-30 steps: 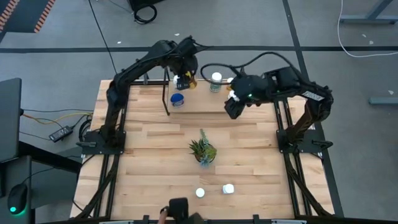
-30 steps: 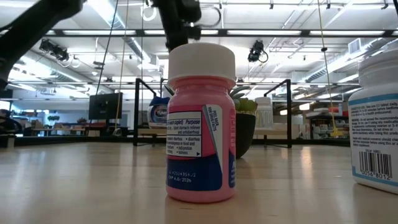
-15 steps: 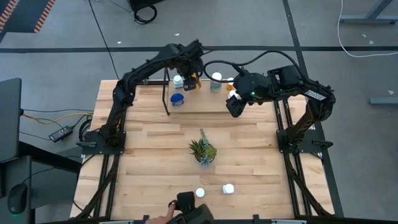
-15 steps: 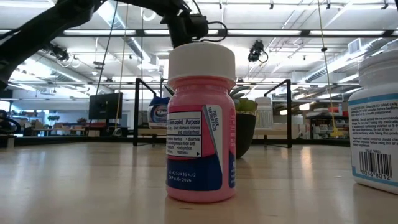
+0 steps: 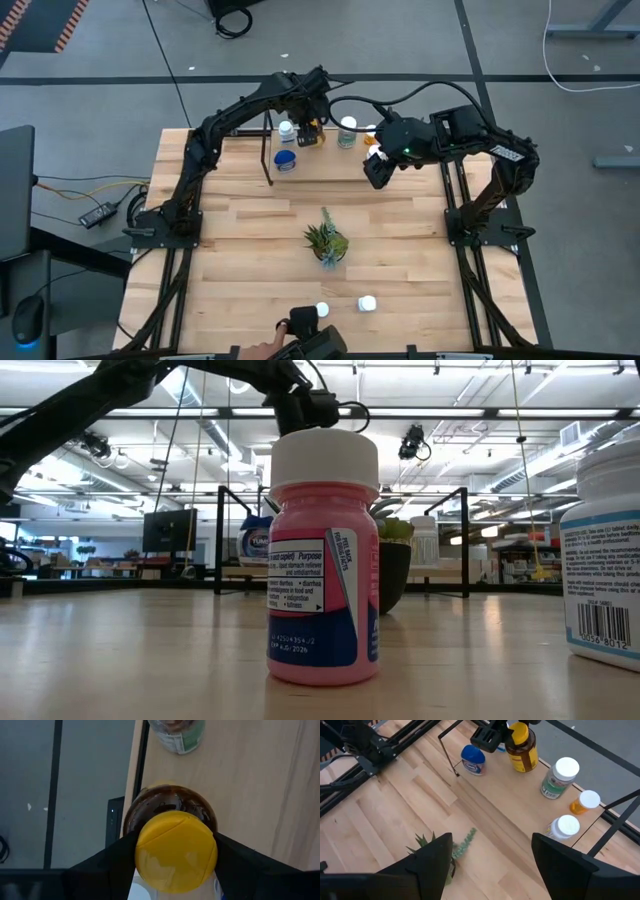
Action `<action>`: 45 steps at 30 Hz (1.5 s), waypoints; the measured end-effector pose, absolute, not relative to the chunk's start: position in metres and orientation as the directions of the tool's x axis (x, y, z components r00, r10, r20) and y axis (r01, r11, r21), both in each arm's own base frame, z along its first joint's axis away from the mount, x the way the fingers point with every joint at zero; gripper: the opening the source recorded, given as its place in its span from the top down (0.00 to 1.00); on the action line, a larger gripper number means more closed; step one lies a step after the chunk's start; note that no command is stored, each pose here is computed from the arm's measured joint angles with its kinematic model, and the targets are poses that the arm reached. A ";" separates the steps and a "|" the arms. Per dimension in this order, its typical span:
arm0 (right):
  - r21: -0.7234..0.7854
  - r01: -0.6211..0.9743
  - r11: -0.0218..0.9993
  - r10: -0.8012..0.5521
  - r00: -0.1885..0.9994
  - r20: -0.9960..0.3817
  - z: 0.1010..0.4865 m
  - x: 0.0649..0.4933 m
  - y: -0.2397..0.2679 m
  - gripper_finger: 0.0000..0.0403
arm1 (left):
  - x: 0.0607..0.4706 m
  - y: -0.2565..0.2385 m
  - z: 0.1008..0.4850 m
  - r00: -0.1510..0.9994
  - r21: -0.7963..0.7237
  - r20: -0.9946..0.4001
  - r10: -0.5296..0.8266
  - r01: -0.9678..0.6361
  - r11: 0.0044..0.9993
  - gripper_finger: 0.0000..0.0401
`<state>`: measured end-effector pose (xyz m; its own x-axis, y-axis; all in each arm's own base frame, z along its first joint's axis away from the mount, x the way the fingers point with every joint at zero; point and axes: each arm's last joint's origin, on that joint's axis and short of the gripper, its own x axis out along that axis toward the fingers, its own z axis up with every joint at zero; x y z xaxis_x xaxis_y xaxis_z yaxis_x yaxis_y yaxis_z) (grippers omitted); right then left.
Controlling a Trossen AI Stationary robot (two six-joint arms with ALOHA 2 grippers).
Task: Pick and place medicine bottles onto shelf by color
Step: Put the yellow pill bottle on the shelf
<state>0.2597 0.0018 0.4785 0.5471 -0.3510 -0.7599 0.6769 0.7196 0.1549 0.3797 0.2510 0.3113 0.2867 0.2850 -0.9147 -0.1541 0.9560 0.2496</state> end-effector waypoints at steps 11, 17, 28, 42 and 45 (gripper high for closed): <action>0.154 0.677 0.720 -0.352 0.547 -0.760 0.479 0.260 0.002 0.31 | 0.380 0.251 0.312 0.297 0.242 -0.913 0.278 -0.154 0.958 0.40; 0.152 0.679 0.719 -0.355 0.546 -0.759 0.479 0.260 0.002 0.31 | 0.381 0.250 0.311 0.303 0.234 -0.914 0.270 -0.152 0.960 0.41; 0.164 0.687 0.708 -0.354 0.546 -0.759 0.478 0.260 0.002 0.31 | 0.381 0.250 0.309 0.301 0.216 -0.919 0.253 -0.149 0.965 0.39; 0.181 0.683 0.708 -0.341 0.555 -0.759 0.478 0.260 0.008 0.31 | 0.383 0.251 0.310 0.335 0.206 -0.909 0.247 -0.155 0.966 0.40; 0.182 0.684 0.707 -0.341 0.555 -0.759 0.478 0.260 0.008 0.31 | 0.384 0.251 0.310 0.336 0.205 -0.909 0.246 -0.154 0.967 0.41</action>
